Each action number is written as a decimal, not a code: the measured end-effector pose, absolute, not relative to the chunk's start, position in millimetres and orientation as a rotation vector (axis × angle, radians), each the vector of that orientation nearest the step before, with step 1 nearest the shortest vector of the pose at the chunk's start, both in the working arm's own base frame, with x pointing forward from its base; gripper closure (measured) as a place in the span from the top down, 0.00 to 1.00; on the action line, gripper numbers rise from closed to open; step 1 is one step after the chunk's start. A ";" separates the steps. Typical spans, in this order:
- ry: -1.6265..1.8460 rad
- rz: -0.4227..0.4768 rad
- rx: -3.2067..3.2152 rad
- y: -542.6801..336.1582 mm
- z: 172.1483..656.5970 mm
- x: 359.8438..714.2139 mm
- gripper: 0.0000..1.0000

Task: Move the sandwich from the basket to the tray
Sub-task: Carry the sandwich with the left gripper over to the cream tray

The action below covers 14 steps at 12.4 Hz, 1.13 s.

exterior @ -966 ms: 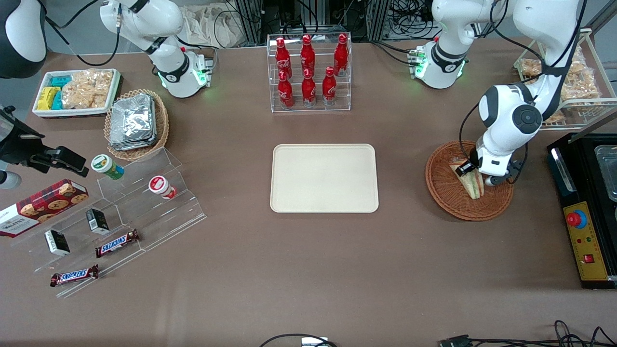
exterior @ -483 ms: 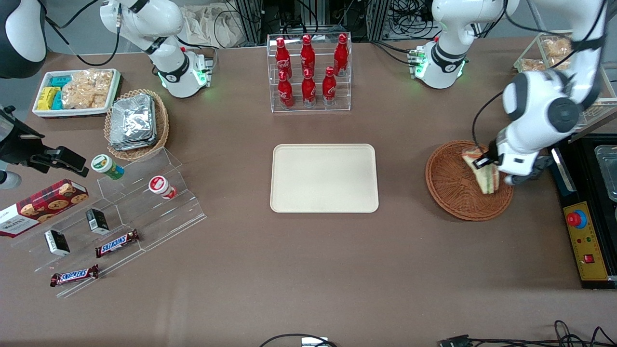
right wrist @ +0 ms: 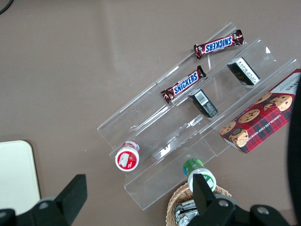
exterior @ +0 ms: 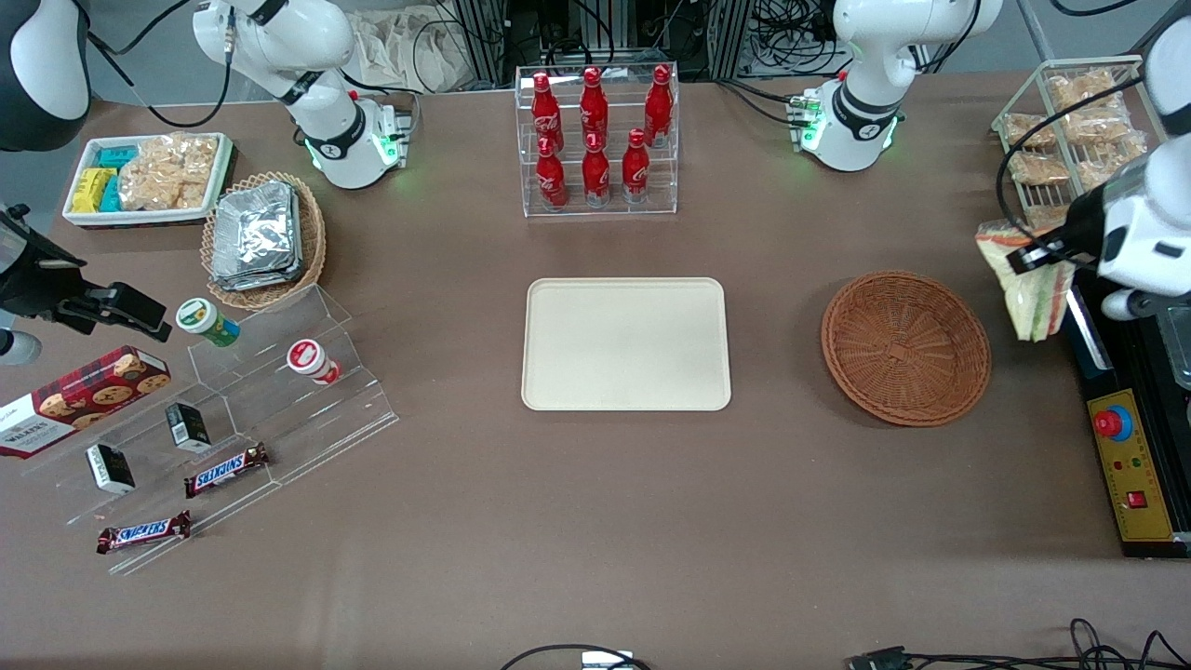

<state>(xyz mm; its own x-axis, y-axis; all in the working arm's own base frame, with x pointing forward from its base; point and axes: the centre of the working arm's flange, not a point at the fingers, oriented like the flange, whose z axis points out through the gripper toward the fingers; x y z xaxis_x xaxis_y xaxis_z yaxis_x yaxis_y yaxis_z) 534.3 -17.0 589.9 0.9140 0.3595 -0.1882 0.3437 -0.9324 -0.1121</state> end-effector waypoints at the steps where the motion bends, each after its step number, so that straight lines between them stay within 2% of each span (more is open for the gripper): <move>1: -0.492 0.317 -3.005 -41.5 598.7 535.5 0.18; 3: -0.407 0.313 -3.003 -119.0 596.3 531.7 0.17; 8: -0.185 0.343 -3.028 -345.1 556.4 490.2 0.17; 11: -0.175 0.323 -3.033 -376.6 514.1 498.8 0.17; 14: -0.320 0.303 -3.081 -382.0 431.2 510.5 0.17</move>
<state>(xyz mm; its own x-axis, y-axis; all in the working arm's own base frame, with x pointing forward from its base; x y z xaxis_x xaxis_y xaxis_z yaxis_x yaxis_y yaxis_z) 510.5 -382.0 431.2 0.9600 0.2062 -0.1894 0.2004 -0.9785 -0.0494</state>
